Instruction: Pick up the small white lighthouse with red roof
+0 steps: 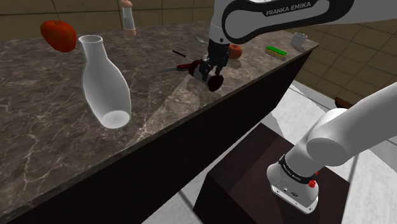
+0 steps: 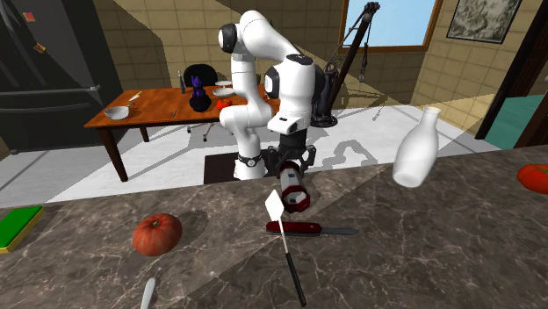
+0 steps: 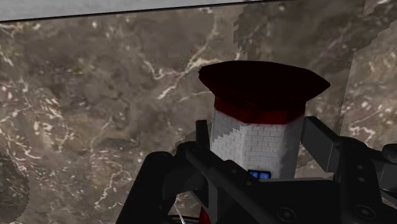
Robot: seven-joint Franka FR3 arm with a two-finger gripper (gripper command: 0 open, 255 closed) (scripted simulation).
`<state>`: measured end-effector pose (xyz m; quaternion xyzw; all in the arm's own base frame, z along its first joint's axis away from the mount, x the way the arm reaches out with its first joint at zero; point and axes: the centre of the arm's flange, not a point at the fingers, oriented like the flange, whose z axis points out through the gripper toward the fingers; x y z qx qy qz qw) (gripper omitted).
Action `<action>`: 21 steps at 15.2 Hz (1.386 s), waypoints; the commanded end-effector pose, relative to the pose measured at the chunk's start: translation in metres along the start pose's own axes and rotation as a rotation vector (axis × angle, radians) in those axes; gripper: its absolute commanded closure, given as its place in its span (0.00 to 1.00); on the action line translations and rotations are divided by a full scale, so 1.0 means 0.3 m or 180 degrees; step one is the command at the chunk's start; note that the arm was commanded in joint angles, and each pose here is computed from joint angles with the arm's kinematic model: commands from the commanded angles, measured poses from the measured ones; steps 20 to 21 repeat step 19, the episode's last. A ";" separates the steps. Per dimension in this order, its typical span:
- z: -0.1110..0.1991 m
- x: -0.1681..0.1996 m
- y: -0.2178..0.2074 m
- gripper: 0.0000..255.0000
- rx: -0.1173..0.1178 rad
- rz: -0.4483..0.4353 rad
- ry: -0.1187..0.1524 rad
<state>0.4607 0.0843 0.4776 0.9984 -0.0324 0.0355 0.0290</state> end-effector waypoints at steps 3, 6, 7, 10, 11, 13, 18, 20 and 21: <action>-0.013 0.002 0.001 1.00 0.0000 0.0000 -0.0005; -0.065 0.006 0.003 1.00 0.0000 0.0000 -0.0005; -0.083 0.007 0.004 1.00 0.0000 0.0000 -0.0005; -0.136 0.011 0.007 1.00 0.0000 0.0000 -0.0005; -0.153 0.012 0.008 1.00 0.0000 0.0000 -0.0005; -0.188 0.015 0.010 1.00 0.0000 0.0000 -0.0005; -0.261 0.020 0.014 1.00 0.0000 0.0000 -0.0005; -0.261 0.020 0.014 1.00 0.0000 0.0000 -0.0005; -0.261 0.020 0.014 1.00 0.0000 0.0000 -0.0005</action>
